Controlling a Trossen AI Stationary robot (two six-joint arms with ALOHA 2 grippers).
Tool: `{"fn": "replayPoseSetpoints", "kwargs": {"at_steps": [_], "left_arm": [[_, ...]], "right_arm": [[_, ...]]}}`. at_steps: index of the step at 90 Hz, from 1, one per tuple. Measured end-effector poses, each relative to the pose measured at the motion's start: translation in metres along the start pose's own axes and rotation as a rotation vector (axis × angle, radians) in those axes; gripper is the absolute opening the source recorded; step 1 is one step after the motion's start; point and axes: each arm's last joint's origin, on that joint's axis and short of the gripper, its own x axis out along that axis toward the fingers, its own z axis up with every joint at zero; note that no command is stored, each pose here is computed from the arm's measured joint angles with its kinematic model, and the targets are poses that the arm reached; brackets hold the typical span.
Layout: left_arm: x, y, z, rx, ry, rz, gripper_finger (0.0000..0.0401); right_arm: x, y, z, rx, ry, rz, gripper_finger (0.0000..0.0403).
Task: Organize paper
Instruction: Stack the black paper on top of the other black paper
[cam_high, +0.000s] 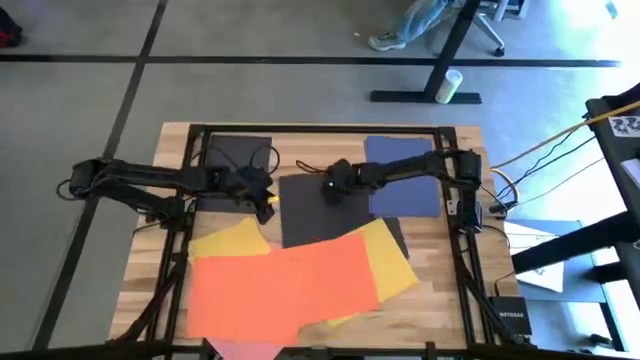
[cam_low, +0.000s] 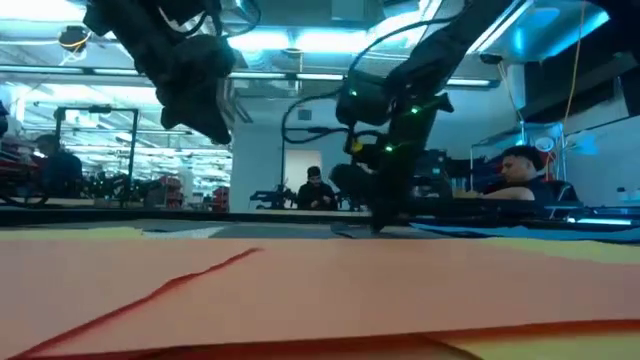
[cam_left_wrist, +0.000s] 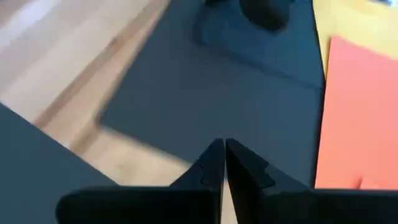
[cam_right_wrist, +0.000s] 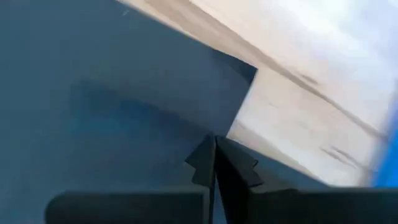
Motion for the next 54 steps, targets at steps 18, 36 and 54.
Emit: {"fn": "replayPoseSetpoints", "kwargs": {"at_steps": [18, 36, 54], "left_arm": [[0.01, -0.011, -0.008, 0.077, 0.023, 0.04, 0.0], [-0.024, -0.053, -0.017, 0.441, -0.16, -0.087, 0.0], [-0.079, -0.048, -0.03, 0.401, -0.296, -0.005, 0.0016]], "right_arm": [[-0.069, 0.007, 0.024, -0.295, -0.088, 0.22, 0.0001], [-0.101, 0.004, 0.036, -0.757, 0.007, 0.273, 0.0028], [-0.087, 0.02, 0.047, -0.964, 0.003, 0.274, 0.0158]]}}
